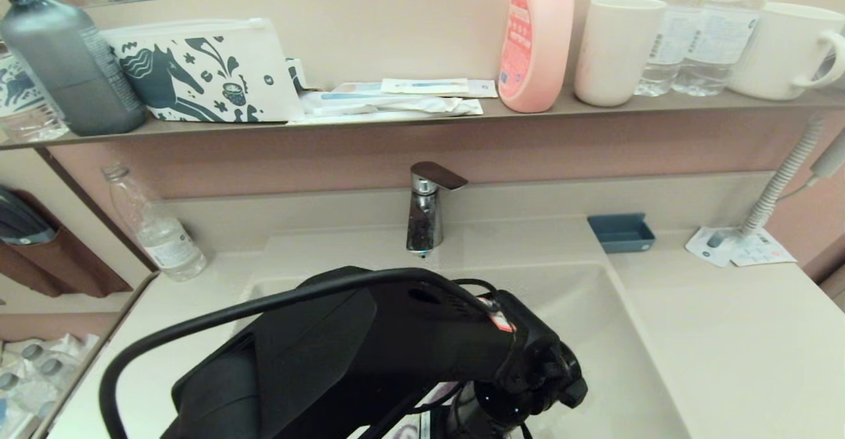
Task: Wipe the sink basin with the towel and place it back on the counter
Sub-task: Wipe the sink
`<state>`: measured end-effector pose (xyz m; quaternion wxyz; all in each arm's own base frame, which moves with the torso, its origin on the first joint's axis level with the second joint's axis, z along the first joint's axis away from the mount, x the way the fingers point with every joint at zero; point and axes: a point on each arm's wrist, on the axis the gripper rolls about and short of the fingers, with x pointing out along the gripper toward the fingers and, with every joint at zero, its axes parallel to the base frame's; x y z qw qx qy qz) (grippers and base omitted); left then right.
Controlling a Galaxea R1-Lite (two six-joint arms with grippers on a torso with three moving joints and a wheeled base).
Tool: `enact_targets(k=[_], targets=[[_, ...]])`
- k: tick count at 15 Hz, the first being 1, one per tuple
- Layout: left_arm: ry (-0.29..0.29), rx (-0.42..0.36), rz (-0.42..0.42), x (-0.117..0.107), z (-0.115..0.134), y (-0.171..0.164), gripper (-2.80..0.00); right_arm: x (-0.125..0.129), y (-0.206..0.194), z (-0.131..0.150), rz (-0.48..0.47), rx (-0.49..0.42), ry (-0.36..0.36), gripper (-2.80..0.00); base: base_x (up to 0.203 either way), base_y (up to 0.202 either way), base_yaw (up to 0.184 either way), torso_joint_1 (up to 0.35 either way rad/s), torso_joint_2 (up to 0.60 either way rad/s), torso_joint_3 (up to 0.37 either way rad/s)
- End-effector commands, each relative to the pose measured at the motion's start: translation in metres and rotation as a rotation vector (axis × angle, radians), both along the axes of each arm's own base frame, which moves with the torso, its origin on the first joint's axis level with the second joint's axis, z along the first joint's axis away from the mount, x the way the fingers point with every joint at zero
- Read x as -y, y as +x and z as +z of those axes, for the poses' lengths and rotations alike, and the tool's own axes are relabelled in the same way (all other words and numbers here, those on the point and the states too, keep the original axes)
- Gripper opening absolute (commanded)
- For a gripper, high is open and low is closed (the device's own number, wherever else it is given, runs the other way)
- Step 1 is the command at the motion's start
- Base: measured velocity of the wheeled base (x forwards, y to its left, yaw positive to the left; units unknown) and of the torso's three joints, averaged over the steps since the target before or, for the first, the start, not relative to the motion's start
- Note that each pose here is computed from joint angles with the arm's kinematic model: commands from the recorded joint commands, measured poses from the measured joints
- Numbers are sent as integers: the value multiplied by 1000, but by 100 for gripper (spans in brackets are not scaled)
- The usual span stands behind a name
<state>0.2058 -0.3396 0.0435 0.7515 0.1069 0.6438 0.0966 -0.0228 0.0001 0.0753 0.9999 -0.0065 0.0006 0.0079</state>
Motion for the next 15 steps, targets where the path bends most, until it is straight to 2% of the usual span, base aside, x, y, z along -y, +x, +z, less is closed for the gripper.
enact_targets(k=[1, 3, 4, 5, 6, 8, 9, 10, 13, 15], targets=[[55, -34, 8, -9, -6, -8, -280, 1, 0, 0, 44, 0, -1, -280, 0, 0, 0, 0, 0, 0], [118, -68, 13, -26, -8, -16, -280, 5, 1, 0, 220, 0, -1, -280, 0, 0, 0, 0, 0, 0], [151, -81, 24, -36, -10, -17, -280, 6, 1, 0, 284, 0, -1, -280, 0, 0, 0, 0, 0, 0], [180, -90, 34, -47, -11, -18, -280, 7, 1, 0, 304, 0, -1, -280, 0, 0, 0, 0, 0, 0], [201, -93, 45, -57, -11, -18, -280, 6, 1, 0, 283, 0, -1, -280, 0, 0, 0, 0, 0, 0], [241, -78, 37, -79, -9, -21, -280, 3, 0, 0, 129, 0, -1, -280, 0, 0, 0, 0, 0, 0], [244, -63, 29, -89, -6, -22, -280, 1, 0, 0, 45, 0, -1, -280, 0, 0, 0, 0, 0, 0], [240, -55, 30, -98, -1, -22, -280, 0, 0, 0, 5, 0, -1, -280, 0, 0, 0, 0, 0, 0], [281, -53, 31, -125, 6, -22, -280, 0, 0, 0, 0, 0, -1, -280, 0, 0, 0, 0, 0, 0], [286, -26, 35, -143, 15, -14, -280, 0, 0, 0, 0, 0, -1, -280, 0, 0, 0, 0, 0, 0]])
